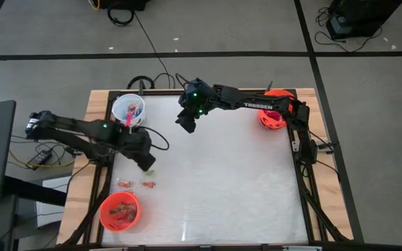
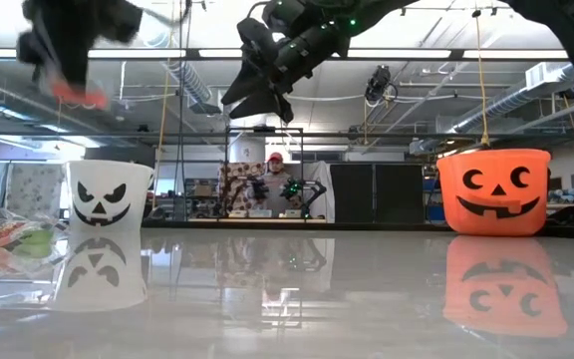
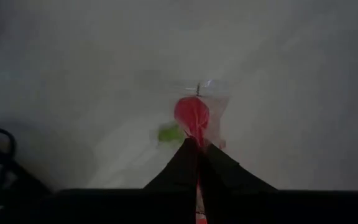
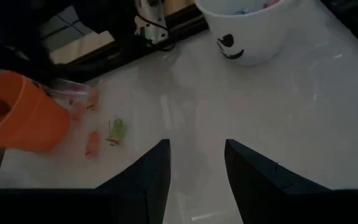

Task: Sort candy by brand, put in halloween buckets
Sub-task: Put the orange gummy into the bottom orange bucket

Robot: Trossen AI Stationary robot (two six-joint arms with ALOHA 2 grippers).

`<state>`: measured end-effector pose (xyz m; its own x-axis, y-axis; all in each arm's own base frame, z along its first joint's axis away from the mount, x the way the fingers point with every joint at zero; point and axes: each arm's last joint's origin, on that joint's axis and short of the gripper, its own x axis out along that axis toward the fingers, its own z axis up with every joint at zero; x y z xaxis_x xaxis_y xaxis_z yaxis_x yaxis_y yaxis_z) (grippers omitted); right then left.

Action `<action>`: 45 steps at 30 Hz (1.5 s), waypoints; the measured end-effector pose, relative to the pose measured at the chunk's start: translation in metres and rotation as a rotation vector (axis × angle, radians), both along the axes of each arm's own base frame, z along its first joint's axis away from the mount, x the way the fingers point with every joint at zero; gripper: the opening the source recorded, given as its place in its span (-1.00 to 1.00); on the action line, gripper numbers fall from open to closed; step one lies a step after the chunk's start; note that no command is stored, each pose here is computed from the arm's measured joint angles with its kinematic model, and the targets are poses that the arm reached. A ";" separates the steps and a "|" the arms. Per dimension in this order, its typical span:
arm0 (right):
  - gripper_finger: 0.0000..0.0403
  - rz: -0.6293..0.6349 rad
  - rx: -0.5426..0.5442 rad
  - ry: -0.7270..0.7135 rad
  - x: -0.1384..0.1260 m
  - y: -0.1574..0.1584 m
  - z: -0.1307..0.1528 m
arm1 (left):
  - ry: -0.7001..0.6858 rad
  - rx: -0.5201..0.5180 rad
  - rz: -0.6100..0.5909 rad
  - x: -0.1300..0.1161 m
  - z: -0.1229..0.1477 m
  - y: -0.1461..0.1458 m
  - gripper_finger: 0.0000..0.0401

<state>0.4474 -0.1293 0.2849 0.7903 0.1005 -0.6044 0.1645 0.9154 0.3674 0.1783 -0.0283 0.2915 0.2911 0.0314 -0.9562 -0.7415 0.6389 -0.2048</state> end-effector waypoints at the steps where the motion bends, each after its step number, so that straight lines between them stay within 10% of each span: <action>1: -0.19 0.000 0.003 0.001 0.000 0.001 -0.002 | -0.002 -0.003 -0.036 -0.002 0.008 -0.003 -0.95; 10: -0.19 -0.021 0.077 0.076 0.002 0.027 -0.035 | 0.006 -0.099 -0.342 -0.023 0.036 -0.051 -0.96; 27: -0.19 -0.070 0.192 -0.040 0.013 0.076 -0.066 | 0.138 -0.081 -0.672 -0.055 -0.002 -0.158 -0.96; 35: -0.19 -0.055 0.262 -0.033 0.016 0.086 -0.070 | 0.169 0.003 -0.680 -0.054 -0.023 -0.178 -0.96; 45: -0.19 0.004 0.207 -0.028 0.021 0.115 -0.078 | 0.059 -0.131 -0.627 -0.051 -0.085 -0.182 -0.96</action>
